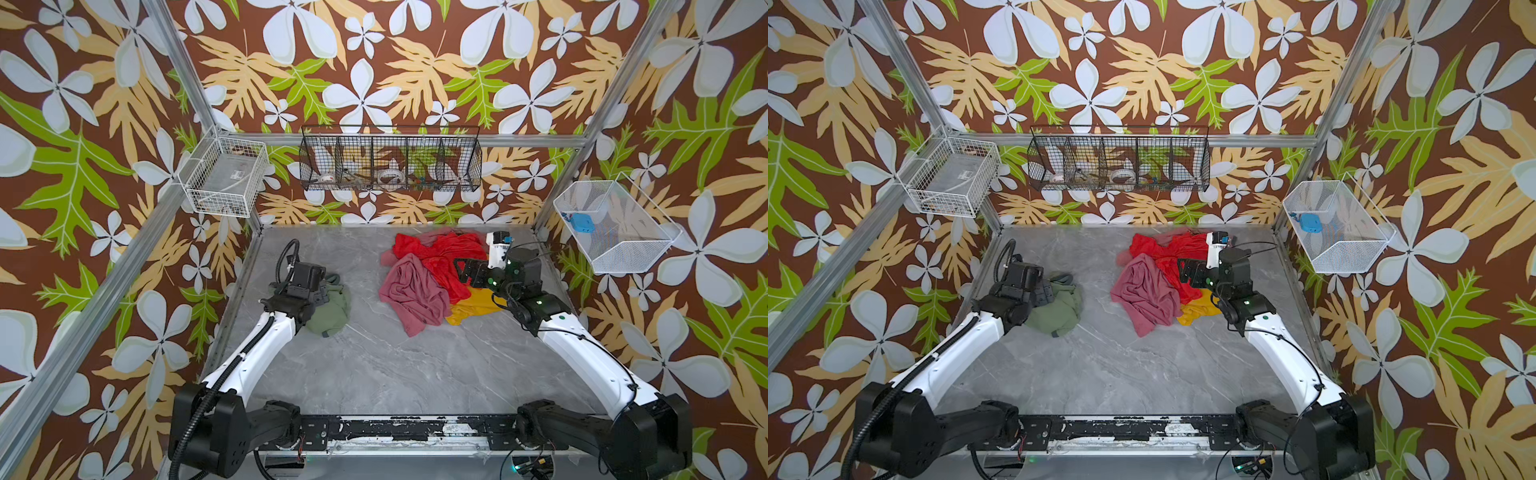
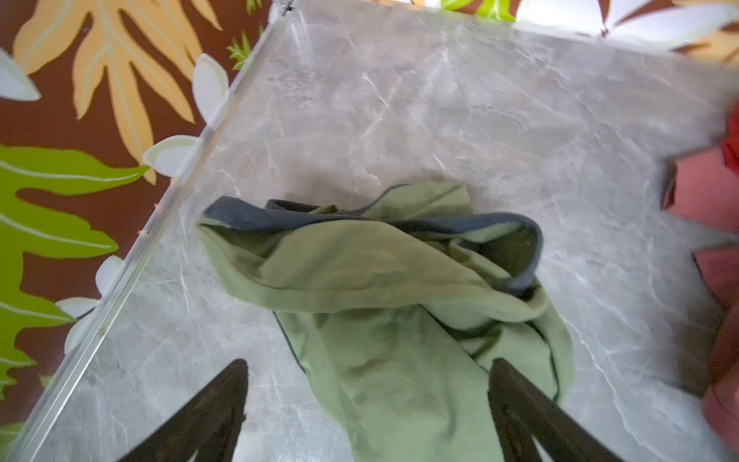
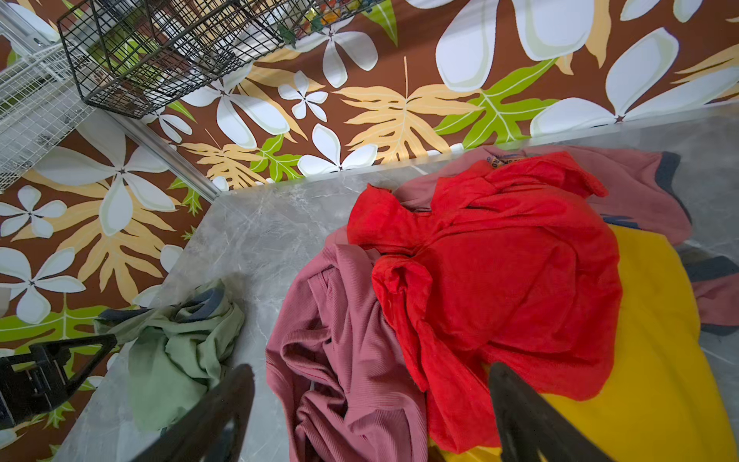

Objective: Pick out a specific cloth from the pile
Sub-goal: 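Lower the green shirt onto the table beside the pile with the left gripper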

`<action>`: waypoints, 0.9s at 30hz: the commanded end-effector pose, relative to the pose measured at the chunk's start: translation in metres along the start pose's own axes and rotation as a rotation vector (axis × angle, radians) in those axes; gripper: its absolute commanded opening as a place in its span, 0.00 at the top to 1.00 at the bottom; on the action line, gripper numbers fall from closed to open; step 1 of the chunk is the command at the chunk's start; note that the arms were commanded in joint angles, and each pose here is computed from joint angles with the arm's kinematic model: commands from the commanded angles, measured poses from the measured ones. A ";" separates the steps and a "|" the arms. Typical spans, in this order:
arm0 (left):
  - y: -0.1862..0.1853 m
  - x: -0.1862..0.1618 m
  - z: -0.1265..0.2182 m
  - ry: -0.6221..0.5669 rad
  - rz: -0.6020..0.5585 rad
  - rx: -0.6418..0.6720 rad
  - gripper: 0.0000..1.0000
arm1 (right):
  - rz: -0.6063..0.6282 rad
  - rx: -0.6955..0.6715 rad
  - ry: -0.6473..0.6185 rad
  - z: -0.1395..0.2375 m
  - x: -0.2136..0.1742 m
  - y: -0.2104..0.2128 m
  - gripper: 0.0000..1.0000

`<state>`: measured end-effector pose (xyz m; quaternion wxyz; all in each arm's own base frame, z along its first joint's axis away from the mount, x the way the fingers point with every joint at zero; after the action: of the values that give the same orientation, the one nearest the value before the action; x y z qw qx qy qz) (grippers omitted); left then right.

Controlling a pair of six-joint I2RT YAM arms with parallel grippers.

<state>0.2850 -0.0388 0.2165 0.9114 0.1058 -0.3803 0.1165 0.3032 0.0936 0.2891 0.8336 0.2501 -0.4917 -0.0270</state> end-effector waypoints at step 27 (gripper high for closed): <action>-0.071 -0.047 -0.101 0.360 -0.296 -0.096 0.66 | 0.054 -0.059 -0.006 0.009 -0.004 -0.005 0.11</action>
<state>0.3410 -0.0784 0.1078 0.9695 0.1331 -0.2057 -0.0040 0.2940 0.0880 0.2870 0.8400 0.2219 -0.4948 -0.0198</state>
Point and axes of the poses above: each gripper's point midway between its finger pads, its own z axis back along the fingers, its own y axis along the line the jaws close on, x = y × z, the point moved 9 cm from there along z, back along the fingers, and after that the axes turned 3 degrees about -z, right-handed, at the moved point
